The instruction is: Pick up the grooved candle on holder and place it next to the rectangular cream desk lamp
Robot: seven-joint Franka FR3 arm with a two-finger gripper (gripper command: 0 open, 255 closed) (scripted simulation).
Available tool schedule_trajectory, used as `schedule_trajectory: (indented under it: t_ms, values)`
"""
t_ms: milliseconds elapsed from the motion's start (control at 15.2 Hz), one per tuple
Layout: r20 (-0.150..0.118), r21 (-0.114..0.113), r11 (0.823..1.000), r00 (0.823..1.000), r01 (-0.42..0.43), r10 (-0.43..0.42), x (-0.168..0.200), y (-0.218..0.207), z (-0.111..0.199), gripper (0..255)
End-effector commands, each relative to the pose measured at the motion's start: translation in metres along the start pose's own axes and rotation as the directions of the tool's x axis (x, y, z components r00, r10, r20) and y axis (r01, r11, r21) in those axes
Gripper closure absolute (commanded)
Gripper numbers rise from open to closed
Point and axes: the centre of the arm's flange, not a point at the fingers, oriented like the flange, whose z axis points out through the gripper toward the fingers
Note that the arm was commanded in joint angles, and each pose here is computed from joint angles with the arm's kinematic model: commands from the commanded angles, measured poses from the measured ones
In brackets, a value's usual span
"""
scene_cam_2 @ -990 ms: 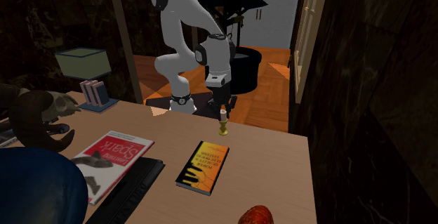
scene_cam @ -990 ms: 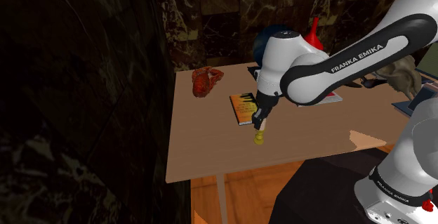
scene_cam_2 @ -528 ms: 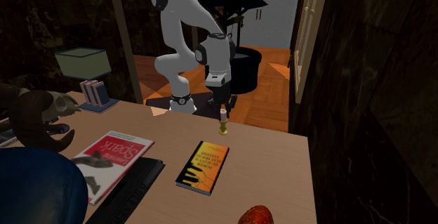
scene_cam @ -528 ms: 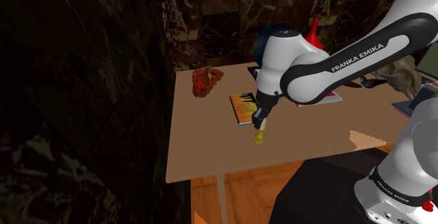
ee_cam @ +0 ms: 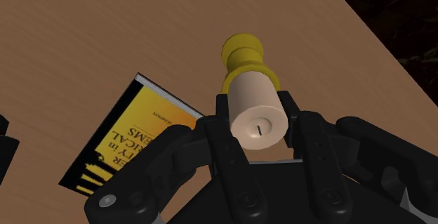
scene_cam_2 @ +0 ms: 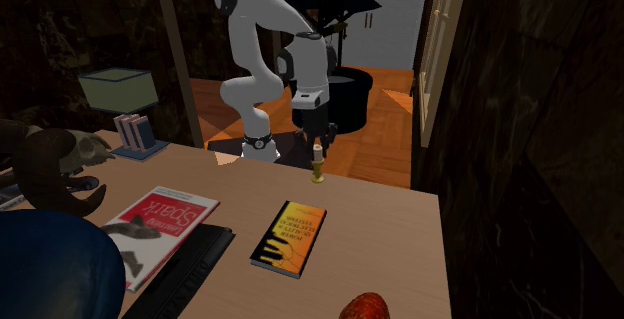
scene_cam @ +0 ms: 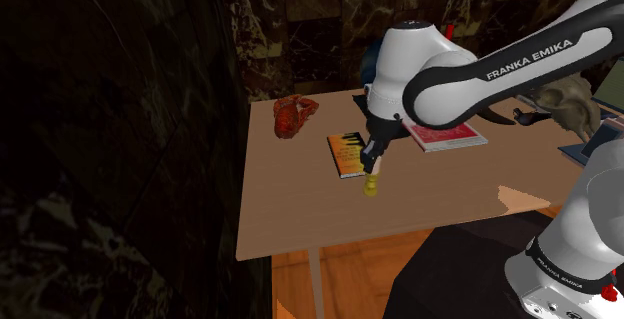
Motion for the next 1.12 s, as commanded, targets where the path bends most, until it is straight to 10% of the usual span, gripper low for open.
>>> schedule_trajectory:
  t_ms: [0,1056]
  values:
    - [0.000,0.000,1.000,1.000,0.000,0.000,0.001,-0.002,-0.011,255]
    - [0.000,0.000,1.000,1.000,0.000,0.000,0.011,-0.004,-0.095,255]
